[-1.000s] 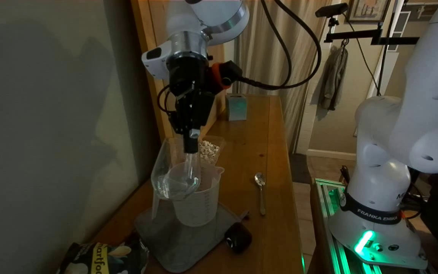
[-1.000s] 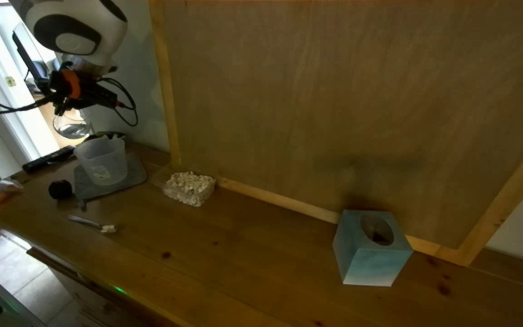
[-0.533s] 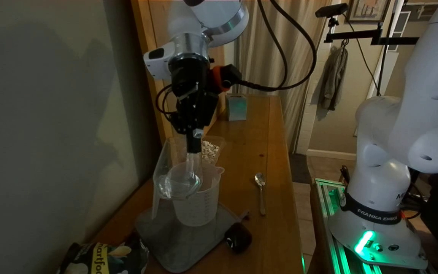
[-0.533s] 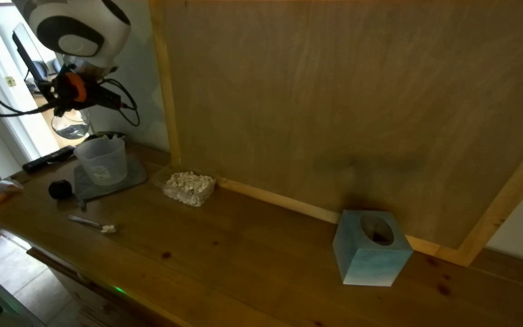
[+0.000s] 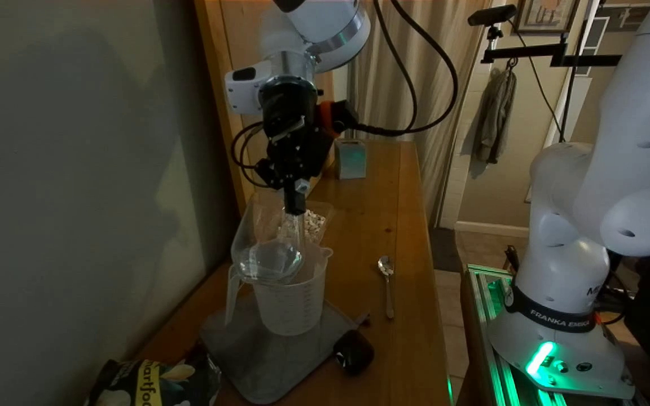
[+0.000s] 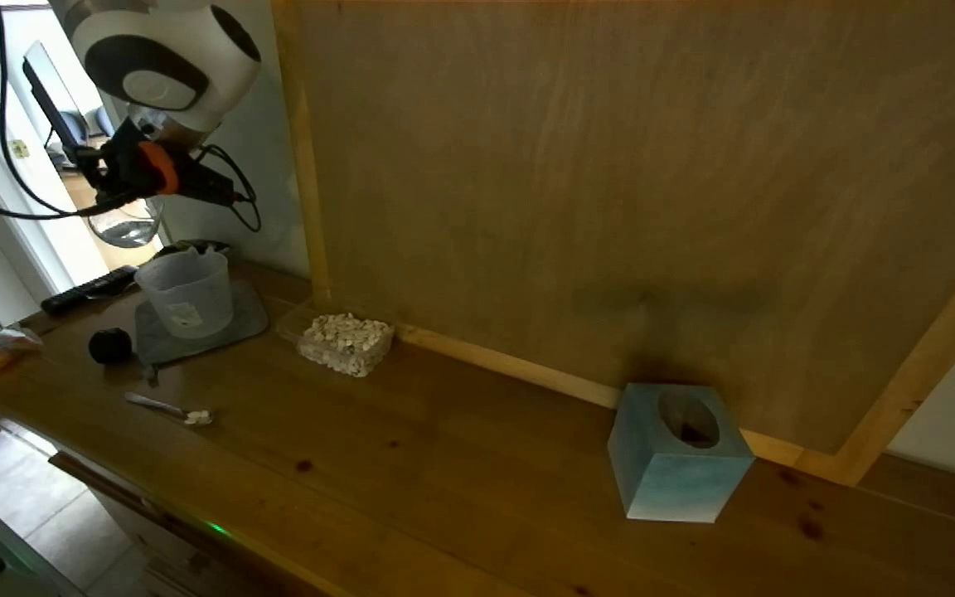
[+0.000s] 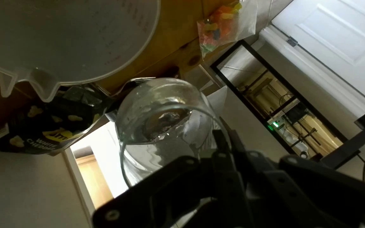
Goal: Pour the contents from the glass cup into the jar
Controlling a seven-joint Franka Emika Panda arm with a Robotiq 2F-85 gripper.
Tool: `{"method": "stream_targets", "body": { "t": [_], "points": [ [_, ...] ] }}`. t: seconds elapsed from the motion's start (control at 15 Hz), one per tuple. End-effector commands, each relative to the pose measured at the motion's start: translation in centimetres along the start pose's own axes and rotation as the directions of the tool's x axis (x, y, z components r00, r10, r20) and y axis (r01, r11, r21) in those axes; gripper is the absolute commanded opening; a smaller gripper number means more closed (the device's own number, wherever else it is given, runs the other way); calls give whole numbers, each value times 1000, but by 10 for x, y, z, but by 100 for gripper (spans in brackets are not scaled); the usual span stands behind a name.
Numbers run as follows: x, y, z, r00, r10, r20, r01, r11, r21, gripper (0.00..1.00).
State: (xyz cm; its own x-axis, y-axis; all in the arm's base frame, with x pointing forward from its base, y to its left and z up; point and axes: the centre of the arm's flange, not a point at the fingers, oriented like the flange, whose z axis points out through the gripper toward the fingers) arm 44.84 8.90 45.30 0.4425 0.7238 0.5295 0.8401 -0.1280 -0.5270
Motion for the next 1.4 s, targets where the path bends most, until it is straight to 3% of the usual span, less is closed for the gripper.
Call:
{"method": "stream_targets", "body": {
  "t": [0.0, 1.33],
  "points": [
    [-7, 8, -16, 997, -30, -76, 32, 999, 26, 1],
    [-49, 29, -36, 952, -114, -284, 146, 985, 92, 1]
  ]
}}
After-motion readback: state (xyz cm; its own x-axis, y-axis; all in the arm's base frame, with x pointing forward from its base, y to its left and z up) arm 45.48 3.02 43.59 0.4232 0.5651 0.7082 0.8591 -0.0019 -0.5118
